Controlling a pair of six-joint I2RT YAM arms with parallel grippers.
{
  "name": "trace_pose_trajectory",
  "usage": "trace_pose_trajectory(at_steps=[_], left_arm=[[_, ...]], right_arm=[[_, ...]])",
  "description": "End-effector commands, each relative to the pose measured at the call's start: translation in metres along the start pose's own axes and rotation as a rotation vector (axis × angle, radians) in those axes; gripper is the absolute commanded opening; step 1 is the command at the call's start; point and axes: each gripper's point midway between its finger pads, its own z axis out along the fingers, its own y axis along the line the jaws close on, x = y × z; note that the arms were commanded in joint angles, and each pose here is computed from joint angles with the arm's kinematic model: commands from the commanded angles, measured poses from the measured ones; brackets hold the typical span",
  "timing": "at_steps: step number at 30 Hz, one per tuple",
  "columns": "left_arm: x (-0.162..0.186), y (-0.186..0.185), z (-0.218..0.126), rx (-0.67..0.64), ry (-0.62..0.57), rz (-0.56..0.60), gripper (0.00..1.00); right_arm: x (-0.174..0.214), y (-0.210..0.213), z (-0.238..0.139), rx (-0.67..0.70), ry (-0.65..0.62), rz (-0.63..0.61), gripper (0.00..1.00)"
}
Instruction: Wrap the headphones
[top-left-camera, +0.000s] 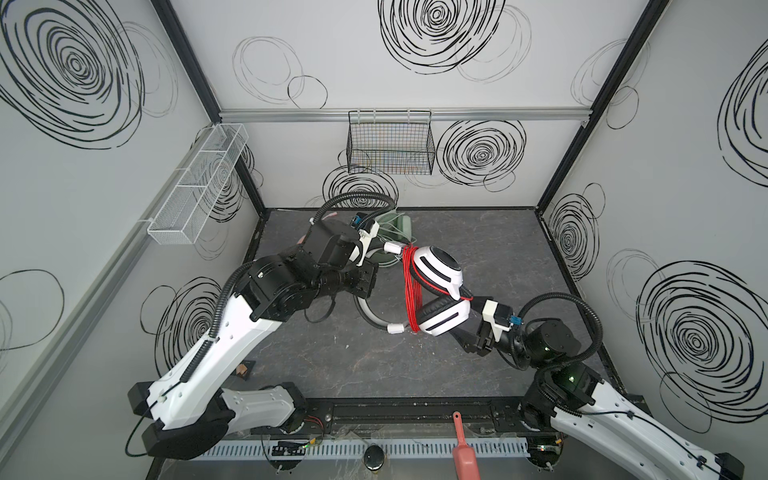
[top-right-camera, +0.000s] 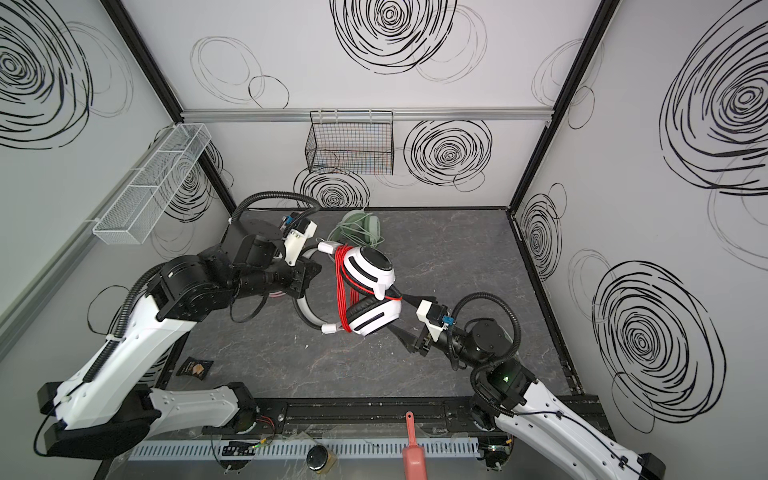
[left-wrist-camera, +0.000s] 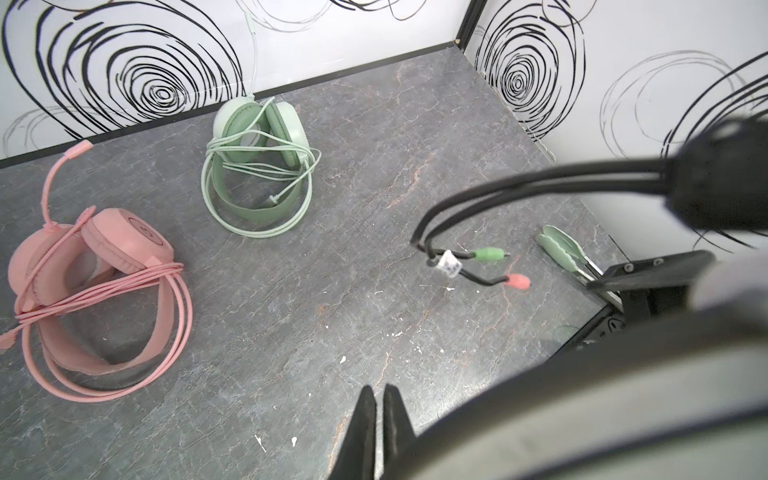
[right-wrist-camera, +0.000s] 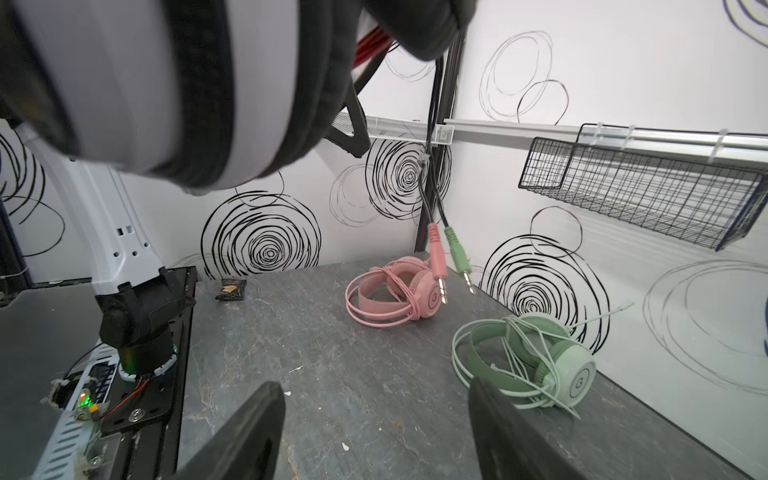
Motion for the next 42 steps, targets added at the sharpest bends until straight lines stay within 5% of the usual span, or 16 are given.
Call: trace_pose_trajectory(at_steps=[1, 12, 15, 18, 26, 32, 41, 42], left_arm=[[-0.02, -0.019, -0.007, 0.101, -0.067, -0.015, 0.0], [-0.019, -0.028, -0.013, 0.145, -0.057, -0.007, 0.0], [-0.021, -0.029, -0.016, 0.152, -0.063, -0.008, 0.0], [-0.022, -0.029, -0.018, 0.151, -0.068, -0.007, 0.0], [-0.029, -0.032, -0.019, 0.162, -0.077, -0.007, 0.0], [-0.031, -0.032, -0.018, 0.156, -0.083, -0.014, 0.0], [-0.048, -0.011, -0.005, 0.109, -0.116, -0.104, 0.0], [-0.05, -0.013, -0.005, 0.115, -0.115, -0.103, 0.0]], right_arm=[[-0.012, -0.01, 0.012, 0.022, 0.046, -0.004, 0.76], [-0.018, -0.038, 0.055, -0.06, 0.122, 0.034, 0.76], [-0.016, -0.038, 0.06, -0.11, 0.127, 0.059, 0.64], [-0.012, -0.033, 0.064, -0.166, 0.136, 0.091, 0.37], [-0.008, -0.03, 0.067, -0.195, 0.132, 0.116, 0.34], [-0.009, -0.028, 0.066, -0.199, 0.13, 0.111, 0.0], [0.011, -0.011, 0.043, -0.178, 0.127, 0.154, 0.01], [0.016, -0.012, 0.04, -0.154, 0.141, 0.152, 0.15]])
